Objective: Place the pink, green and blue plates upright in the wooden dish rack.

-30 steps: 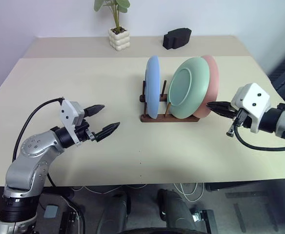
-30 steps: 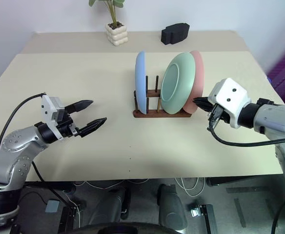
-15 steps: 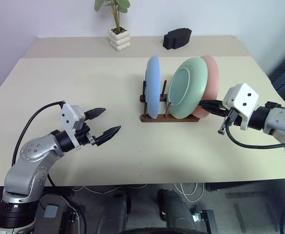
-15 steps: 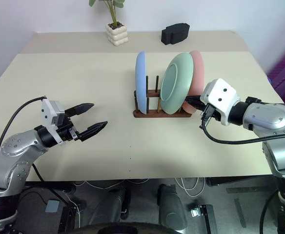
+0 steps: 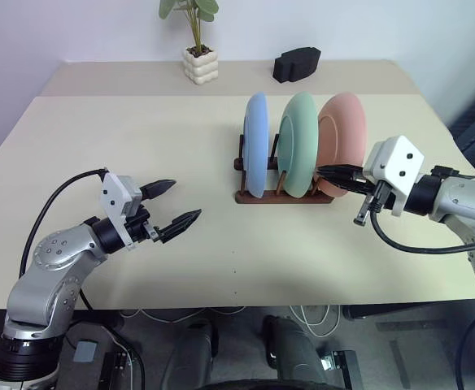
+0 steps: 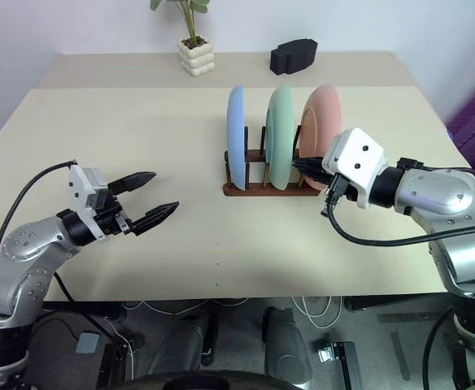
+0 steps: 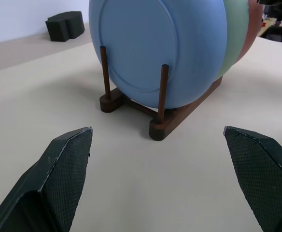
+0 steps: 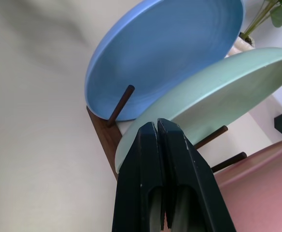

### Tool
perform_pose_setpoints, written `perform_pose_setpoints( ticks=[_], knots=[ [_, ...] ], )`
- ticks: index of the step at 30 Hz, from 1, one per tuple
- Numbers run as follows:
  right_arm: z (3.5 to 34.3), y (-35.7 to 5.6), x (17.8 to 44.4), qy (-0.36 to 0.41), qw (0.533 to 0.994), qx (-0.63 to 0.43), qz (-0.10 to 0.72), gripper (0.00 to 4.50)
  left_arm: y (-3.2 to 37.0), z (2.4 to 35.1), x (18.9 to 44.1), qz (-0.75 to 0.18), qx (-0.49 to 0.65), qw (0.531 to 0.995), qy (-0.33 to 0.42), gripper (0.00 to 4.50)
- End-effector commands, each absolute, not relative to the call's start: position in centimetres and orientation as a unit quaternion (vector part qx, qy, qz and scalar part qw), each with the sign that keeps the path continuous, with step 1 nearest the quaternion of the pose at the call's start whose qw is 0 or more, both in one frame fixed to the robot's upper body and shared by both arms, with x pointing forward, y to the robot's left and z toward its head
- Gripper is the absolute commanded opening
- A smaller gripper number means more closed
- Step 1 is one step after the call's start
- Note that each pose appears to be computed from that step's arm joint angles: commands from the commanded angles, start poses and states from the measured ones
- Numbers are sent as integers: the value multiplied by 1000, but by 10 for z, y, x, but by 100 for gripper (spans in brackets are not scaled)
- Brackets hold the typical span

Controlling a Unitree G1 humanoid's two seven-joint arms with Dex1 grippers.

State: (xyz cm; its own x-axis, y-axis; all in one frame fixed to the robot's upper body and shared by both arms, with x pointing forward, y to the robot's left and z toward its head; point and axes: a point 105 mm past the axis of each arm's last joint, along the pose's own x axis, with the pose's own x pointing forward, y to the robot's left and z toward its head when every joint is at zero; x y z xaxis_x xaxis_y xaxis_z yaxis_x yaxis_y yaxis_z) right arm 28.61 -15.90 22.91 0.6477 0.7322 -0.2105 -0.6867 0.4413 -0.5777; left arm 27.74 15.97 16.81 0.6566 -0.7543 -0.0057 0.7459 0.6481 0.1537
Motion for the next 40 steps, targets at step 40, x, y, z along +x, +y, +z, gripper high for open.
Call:
perform_pose_setpoints(
  ticks=[40],
  knots=[
    [157,-308,307,0,978,-128,162,4,224,124,289,-266,79,961,1,450]
  ],
)
